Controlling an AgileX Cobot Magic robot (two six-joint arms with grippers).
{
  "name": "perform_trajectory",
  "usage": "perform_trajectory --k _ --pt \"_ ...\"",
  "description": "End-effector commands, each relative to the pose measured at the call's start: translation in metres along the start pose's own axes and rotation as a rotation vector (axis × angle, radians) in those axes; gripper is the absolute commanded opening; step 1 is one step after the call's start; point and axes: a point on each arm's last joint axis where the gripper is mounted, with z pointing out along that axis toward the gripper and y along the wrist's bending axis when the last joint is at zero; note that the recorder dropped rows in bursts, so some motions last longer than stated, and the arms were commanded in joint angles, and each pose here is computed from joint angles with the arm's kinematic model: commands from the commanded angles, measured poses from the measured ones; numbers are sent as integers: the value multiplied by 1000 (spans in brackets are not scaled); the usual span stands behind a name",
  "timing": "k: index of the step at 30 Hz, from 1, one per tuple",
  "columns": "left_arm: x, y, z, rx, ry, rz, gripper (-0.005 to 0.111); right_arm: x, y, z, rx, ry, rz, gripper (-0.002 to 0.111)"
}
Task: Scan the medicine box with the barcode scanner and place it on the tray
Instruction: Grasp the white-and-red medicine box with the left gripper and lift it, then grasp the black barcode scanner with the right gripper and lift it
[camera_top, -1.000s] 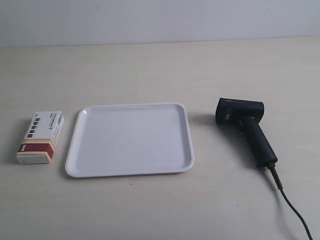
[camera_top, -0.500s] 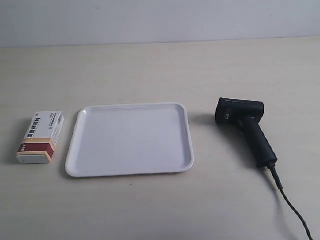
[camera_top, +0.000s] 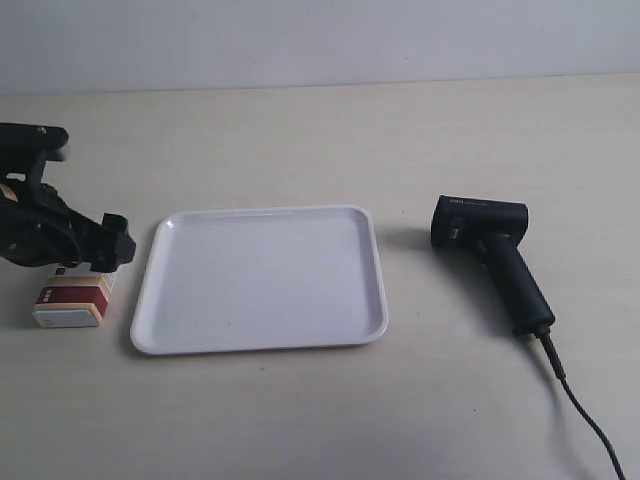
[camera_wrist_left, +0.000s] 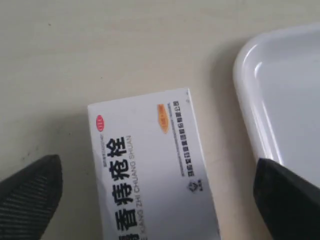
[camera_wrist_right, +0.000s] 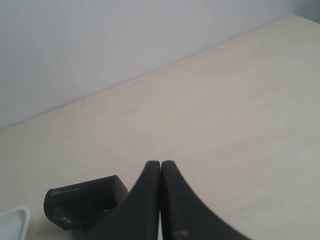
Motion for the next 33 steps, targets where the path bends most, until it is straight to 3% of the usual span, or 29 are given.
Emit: perform_trajectory --k 1,4,6,9,14,18,22,25,29,31,33 --pt "2 -1 14 -2 1 22 103 -4 1 0 -2 -26 -18 0" --pt "5 -1 19 -3 12 32 102 -4 1 0 -2 -26 -18 0" --pt "5 -1 20 -4 11 32 94 -4 1 0 -2 -26 -18 0" --pt "5 -1 20 -4 11 38 67 -4 1 0 -2 -26 -18 0" --pt "2 -1 18 -5 -5 38 -1 -4 1 0 -3 -25 -24 0" --pt "-22 -4 -3 8 -30 142 0 -9 3 4 -6 -9 -75 0" --pt "-58 -25 -33 47 -84 451 0 -15 13 20 1 166 -91 0" --pt "-70 -61 -44 141 -154 730 0 -10 30 43 -62 275 -142 2" --pt "-65 -115 -54 460 -227 1147 0 11 60 79 -156 417 -259 23" --pt "-63 -126 -57 568 -295 1239 0 19 65 97 -146 483 -280 38" --pt "-64 -129 -56 585 -333 1263 0 27 67 114 -124 541 -288 53"
